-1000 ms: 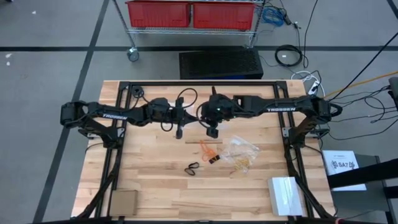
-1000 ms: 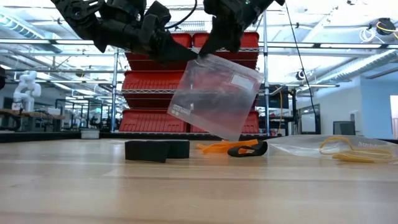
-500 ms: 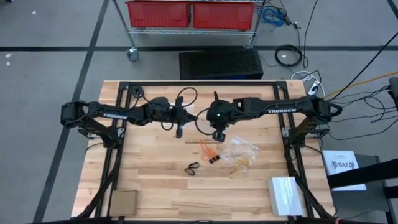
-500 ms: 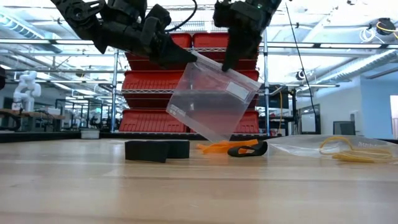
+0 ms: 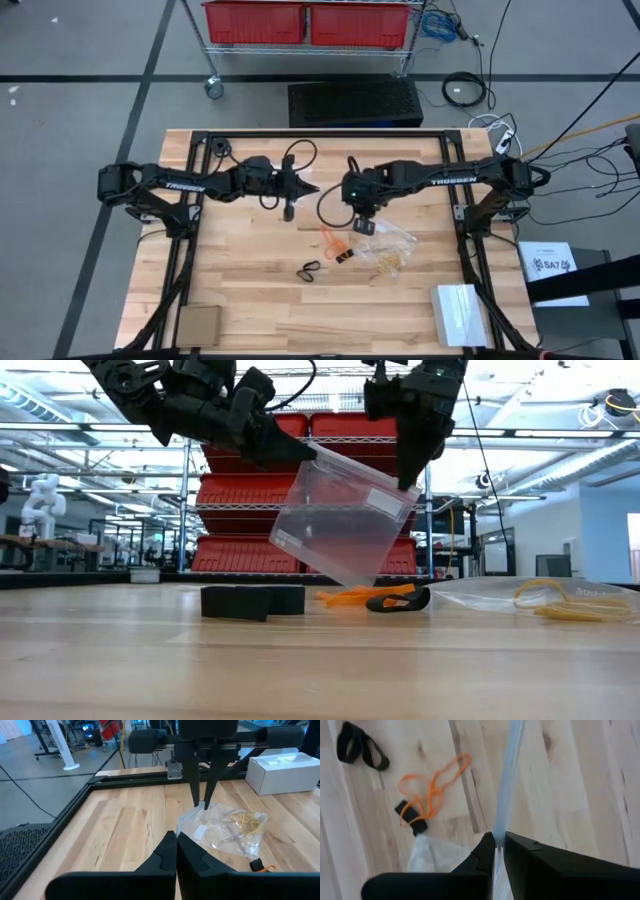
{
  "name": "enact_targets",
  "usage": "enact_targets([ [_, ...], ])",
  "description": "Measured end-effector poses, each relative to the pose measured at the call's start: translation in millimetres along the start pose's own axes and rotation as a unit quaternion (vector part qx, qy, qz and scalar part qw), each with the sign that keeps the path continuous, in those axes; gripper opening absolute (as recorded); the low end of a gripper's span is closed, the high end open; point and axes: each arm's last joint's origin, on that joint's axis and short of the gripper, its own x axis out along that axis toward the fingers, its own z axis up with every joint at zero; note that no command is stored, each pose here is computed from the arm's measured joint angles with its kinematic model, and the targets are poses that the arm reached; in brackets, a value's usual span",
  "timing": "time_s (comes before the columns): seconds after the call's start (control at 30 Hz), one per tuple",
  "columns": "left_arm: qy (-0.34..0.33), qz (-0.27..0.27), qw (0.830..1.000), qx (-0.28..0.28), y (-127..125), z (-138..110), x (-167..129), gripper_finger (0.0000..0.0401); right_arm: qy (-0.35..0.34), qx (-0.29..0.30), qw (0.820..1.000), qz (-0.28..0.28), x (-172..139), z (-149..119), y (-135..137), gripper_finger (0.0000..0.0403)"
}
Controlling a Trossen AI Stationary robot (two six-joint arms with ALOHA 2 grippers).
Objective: Sort rubber bands
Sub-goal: Open the top right transparent zip lock bag
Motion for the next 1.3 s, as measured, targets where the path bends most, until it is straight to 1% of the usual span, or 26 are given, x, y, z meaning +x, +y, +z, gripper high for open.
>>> enact_targets([
  [0.13, 0.0, 0.0, 1.0, 0.0, 0, 0, 0, 0.0, 0.022, 0.003, 1.0, -0.002, 0, -5, 3, 0.0013],
  [0.33, 0.002, -0.001, 1.0, -0.001, 0, 0, 0, 0.0, 0.03, 0.016, 0.999, -0.006, 0, -7, 5, 0.0014],
  [0.4, 0.002, -0.001, 1.0, -0.001, 0, 0, 0, 0.0, 0.03, 0.021, 0.999, -0.006, 0, -7, 5, 0.002],
  [0.47, 0.002, -0.001, 1.0, -0.001, 0, 0, 0, 0.0, 0.03, 0.032, 0.999, -0.007, 0, -7, 5, 0.0031],
  [0.57, -0.001, 0.006, 1.0, 0.0, 1, 0, 0, 0.0, 0.051, 0.035, 0.998, -0.006, 0, -12, 5, 0.0059],
  [0.8, 0.002, 0.005, 1.0, -0.001, 0, 0, 0, 0.0, 0.012, 0.037, 0.999, 0.005, -14, -10, 4, 0.0134],
  [0.9, 0.002, 0.003, 1.0, -0.001, 0, 0, 0, 0.0, -0.025, 0.016, 1.0, 0.007, -27, -10, 5, 0.0147],
  [0.97, 0.002, 0.003, 1.0, -0.001, 0, 0, 0, 0.0, -0.071, 0.001, 0.997, -0.018, -34, -6, 5, 0.014],
  [1.03, 0.003, 0.002, 1.0, -0.001, 0, 0, 0, 0.0, -0.116, -0.012, 0.992, -0.046, -38, 0, 5, 0.0116],
  [1.1, 0.003, 0.001, 1.0, -0.001, 0, 0, 0, 0.0, -0.147, -0.031, 0.986, -0.069, -39, 6, 5, 0.0077],
  [1.17, 0.003, 0.001, 1.0, -0.001, 0, -1, 0, 0.0, -0.164, -0.053, 0.982, -0.082, -38, 11, 4, 0.003],
  [1.2, 0.003, 0.001, 1.0, -0.001, 0, -1, 0, 0.0, -0.171, -0.06, 0.979, -0.088, -36, 14, 3, 0.0016],
  [1.23, 0.003, 0.001, 1.0, -0.001, 0, 0, 0, 0.0, -0.175, -0.066, 0.978, -0.09, -34, 16, 3, 0.001],
  [1.3, 0.003, 0.0, 1.0, -0.001, 0, 0, 0, 0.0, -0.178, -0.068, 0.978, -0.089, -31, 19, 1, 0.001],
])
